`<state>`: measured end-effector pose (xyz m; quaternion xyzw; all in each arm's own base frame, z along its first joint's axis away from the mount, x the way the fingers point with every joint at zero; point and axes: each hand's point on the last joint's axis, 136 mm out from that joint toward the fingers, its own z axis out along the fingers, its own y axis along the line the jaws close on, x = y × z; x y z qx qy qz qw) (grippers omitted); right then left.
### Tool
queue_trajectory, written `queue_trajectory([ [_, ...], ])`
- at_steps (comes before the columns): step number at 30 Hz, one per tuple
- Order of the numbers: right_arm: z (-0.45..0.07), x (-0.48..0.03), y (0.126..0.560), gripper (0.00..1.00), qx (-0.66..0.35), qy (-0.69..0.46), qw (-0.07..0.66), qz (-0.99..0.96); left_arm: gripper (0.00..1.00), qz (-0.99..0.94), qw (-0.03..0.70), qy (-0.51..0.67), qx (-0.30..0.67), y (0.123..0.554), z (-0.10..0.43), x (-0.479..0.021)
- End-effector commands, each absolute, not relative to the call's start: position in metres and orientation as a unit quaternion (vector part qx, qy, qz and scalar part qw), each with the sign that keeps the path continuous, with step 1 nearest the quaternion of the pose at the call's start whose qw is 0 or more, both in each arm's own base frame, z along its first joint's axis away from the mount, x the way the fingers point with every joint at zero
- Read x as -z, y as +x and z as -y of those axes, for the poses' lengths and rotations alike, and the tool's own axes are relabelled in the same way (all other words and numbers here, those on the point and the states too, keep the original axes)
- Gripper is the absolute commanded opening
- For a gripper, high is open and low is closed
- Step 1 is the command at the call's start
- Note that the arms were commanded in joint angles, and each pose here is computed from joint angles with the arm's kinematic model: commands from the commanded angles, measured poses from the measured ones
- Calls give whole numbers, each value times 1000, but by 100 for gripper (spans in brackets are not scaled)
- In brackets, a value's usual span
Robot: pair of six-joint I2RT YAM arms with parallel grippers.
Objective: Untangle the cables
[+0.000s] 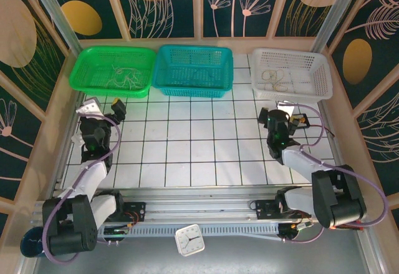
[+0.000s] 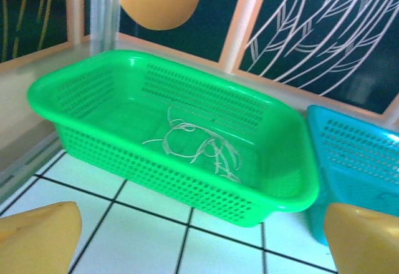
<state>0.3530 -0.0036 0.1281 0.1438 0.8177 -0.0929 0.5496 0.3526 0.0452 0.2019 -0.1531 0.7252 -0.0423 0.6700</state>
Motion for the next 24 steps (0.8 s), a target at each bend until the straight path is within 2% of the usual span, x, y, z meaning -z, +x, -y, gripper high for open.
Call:
queue_trajectory([
  [1,18,-147,366,99,121,149,592,-783,99,-703,697,-144,0,353,-55,-203],
  [4,23,-126,361,99,133,137,593,-782,99,-708,693,-134,13,352,-46,-182],
  [11,-3,-154,355,99,53,39,690,-720,99,-713,700,-39,4,358,-9,-158],
  [15,4,-146,354,99,14,50,708,-704,99,-715,698,-34,4,362,-7,-147],
  [21,12,-127,376,99,-33,55,668,-742,99,-734,677,-49,-4,378,-13,-136],
  [24,11,-128,376,99,-25,54,671,-739,99,-736,675,-53,-5,379,-14,-137],
])
